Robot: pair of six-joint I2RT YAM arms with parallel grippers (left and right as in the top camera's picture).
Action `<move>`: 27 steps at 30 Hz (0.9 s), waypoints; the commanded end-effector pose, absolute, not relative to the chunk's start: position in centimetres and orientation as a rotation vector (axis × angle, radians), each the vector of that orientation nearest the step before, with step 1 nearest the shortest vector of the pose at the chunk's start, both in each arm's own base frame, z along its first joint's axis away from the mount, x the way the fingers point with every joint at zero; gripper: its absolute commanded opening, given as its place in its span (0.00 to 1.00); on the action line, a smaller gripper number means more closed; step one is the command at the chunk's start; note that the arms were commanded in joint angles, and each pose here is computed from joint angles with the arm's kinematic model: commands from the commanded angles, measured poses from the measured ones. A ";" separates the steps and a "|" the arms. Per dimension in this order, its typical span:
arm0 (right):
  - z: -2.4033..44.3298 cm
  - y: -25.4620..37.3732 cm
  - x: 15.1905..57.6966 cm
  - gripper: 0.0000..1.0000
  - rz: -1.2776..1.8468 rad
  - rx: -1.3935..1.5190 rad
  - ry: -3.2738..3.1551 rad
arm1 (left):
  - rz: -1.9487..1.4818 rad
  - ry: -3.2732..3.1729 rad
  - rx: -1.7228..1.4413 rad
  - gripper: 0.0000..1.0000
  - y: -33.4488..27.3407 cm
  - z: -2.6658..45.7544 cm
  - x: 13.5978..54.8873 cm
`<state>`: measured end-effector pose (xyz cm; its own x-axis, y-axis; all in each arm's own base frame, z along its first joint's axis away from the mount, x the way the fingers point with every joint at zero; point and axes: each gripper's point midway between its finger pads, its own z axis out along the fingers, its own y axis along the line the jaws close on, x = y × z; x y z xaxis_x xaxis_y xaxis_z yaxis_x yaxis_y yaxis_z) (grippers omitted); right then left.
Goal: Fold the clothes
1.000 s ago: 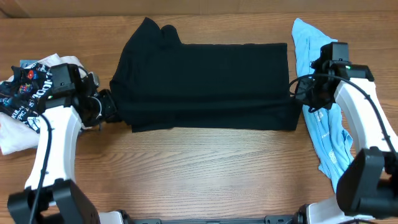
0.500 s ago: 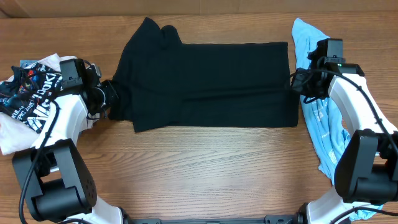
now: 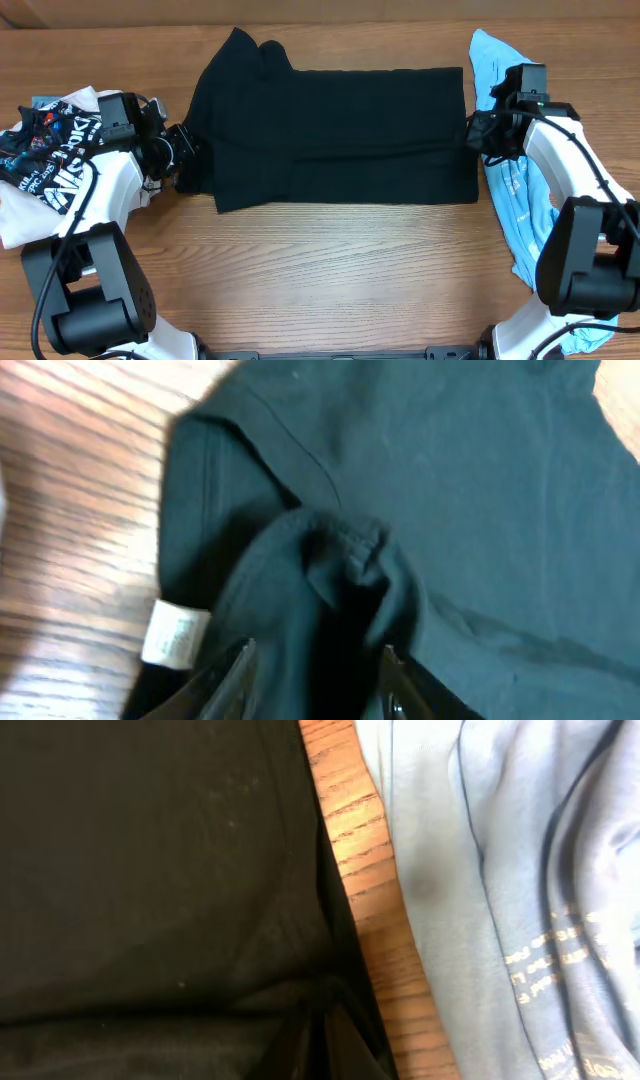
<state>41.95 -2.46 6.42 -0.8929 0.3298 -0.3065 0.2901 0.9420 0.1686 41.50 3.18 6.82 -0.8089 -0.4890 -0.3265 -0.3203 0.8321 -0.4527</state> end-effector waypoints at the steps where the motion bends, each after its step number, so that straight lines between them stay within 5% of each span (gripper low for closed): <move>1: 6.4 -2.4 42.0 0.05 0.180 0.443 2.763 | -0.507 2.624 -0.592 0.46 2.7 6.0 40.8; 17: 6.4 -1.8 41.8 0.05 0.227 0.438 2.772 | -0.336 2.636 -0.475 0.53 0.5 5.8 41.8; 24: 6.3 -1.8 41.7 0.05 0.226 0.439 2.777 | -0.419 2.679 -0.481 0.39 -0.6 2.9 42.1; 27: 6.3 -1.8 41.7 0.05 0.226 0.439 2.778 | -0.539 2.661 -0.447 0.09 -2.0 2.6 42.8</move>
<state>41.63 -1.86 6.33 -0.9004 0.3293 -0.2842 0.2818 0.9393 0.1956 42.55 -0.38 3.22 -0.8587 -0.3853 -0.3378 -0.2648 0.8981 -0.3512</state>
